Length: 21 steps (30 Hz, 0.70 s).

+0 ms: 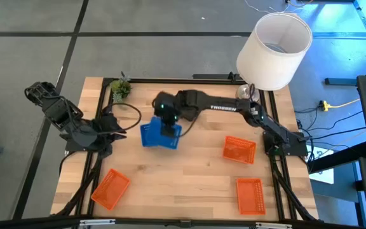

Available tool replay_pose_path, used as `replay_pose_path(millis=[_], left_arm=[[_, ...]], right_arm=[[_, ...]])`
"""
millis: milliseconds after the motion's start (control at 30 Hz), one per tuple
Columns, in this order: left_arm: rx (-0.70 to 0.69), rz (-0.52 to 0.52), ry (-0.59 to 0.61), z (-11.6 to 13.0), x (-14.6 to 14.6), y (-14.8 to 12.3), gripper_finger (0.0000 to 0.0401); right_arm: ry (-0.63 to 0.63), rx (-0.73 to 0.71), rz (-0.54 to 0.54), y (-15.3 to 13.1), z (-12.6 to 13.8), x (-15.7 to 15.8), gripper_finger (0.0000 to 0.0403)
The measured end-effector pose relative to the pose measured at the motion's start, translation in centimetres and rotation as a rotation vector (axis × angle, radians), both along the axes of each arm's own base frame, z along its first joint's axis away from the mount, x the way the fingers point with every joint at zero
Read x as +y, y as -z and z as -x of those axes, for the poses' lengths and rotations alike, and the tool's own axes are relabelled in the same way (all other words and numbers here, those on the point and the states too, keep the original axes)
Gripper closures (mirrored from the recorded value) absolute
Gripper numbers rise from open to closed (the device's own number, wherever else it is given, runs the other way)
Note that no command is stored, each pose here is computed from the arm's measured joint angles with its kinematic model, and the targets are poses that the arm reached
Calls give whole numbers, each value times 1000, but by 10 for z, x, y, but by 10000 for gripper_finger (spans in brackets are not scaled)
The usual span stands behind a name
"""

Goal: Stack baskets by color
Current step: Stack the bottom blue bin on the stacked blue bins

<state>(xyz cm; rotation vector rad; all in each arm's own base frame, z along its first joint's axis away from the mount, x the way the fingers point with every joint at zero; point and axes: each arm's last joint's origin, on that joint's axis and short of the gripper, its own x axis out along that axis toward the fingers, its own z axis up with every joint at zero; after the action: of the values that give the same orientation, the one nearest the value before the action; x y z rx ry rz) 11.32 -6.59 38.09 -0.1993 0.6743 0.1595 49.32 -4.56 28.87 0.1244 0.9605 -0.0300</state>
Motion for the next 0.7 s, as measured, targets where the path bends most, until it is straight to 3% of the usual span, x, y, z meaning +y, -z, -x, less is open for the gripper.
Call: replay_pose_path(millis=[267,700], left_arm=[[-52,-34,-87,1,4,-2,329],[-74,-37,-131,1,5,-2,329]], right_arm=[[-63,-111,33,-5,-4,-33,401],[-164,44,-14,32,-6,-35,401]])
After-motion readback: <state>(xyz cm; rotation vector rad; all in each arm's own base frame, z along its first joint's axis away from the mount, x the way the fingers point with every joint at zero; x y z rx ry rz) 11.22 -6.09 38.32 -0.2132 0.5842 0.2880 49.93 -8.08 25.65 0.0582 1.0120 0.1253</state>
